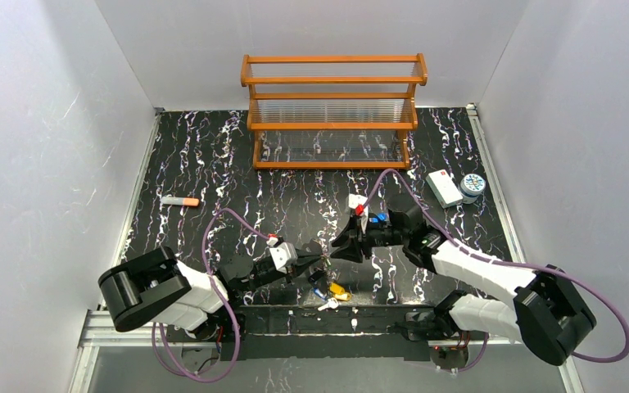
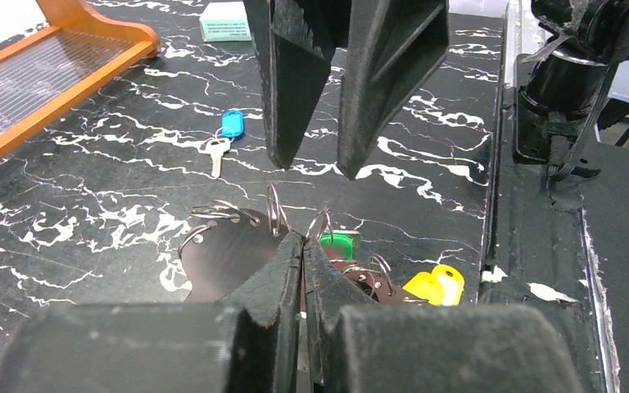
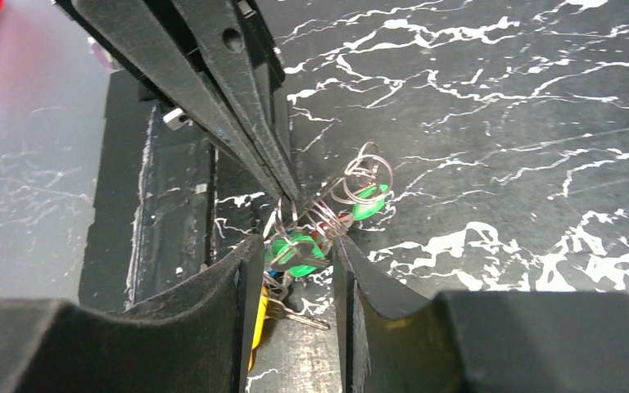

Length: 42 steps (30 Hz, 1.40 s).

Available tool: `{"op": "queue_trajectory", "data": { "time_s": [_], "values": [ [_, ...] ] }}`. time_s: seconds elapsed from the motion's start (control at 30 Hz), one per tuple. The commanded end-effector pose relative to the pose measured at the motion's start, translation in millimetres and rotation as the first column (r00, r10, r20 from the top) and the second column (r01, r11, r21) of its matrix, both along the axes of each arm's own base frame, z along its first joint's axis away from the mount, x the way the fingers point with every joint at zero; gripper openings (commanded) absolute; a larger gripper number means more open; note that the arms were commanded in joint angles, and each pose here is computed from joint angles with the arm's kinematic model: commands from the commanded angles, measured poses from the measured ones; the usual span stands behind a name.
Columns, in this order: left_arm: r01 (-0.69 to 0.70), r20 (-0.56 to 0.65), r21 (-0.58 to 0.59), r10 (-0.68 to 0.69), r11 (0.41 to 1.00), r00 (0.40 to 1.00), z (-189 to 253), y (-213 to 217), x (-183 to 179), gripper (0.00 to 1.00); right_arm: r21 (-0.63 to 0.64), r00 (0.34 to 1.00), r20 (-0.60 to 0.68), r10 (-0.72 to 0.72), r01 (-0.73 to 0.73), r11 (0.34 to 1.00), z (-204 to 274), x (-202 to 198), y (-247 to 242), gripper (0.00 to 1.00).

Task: Put the keys on the keyring
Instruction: Adjust the key on the keyring.

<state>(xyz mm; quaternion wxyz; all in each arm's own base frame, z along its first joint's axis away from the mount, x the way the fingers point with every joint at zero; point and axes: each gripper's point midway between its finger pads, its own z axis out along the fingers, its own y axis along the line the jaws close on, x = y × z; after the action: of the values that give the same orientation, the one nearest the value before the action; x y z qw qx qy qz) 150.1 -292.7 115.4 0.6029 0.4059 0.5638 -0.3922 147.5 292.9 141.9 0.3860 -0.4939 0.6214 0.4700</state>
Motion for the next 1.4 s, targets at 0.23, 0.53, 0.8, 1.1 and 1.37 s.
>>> {"op": "queue_trajectory", "data": {
  "time_s": [0.23, 0.53, 0.8, 1.1, 1.37],
  "values": [
    [0.009, 0.045, -0.076, -0.005, 0.997, 0.999, 23, -4, 1, 0.00, 0.052, 0.987, -0.060, 0.152, -0.149, 0.988, -5, -15, 11, 0.33],
    [0.001, 0.043, -0.074, 0.002, 0.997, 0.999, 22, -3, 2, 0.00, 0.023, 0.981, -0.093, 0.168, -0.167, 0.986, -19, -16, 12, 0.05],
    [0.005, 0.046, -0.076, -0.001, 0.997, 0.999, 24, -5, 2, 0.00, -0.015, 0.984, -0.112, 0.137, -0.140, 0.990, -34, -13, 9, 0.01],
    [0.021, 0.056, -0.082, -0.016, 0.996, 0.998, 27, -7, 1, 0.00, -0.071, 0.980, -0.174, 0.093, -0.107, 0.992, -51, -3, 14, 0.01],
    [0.026, 0.050, -0.078, -0.022, 0.997, 0.999, 25, -8, 0, 0.00, -0.047, 0.989, -0.131, 0.075, -0.081, 0.996, -36, 5, 17, 0.15]
  ]
}}
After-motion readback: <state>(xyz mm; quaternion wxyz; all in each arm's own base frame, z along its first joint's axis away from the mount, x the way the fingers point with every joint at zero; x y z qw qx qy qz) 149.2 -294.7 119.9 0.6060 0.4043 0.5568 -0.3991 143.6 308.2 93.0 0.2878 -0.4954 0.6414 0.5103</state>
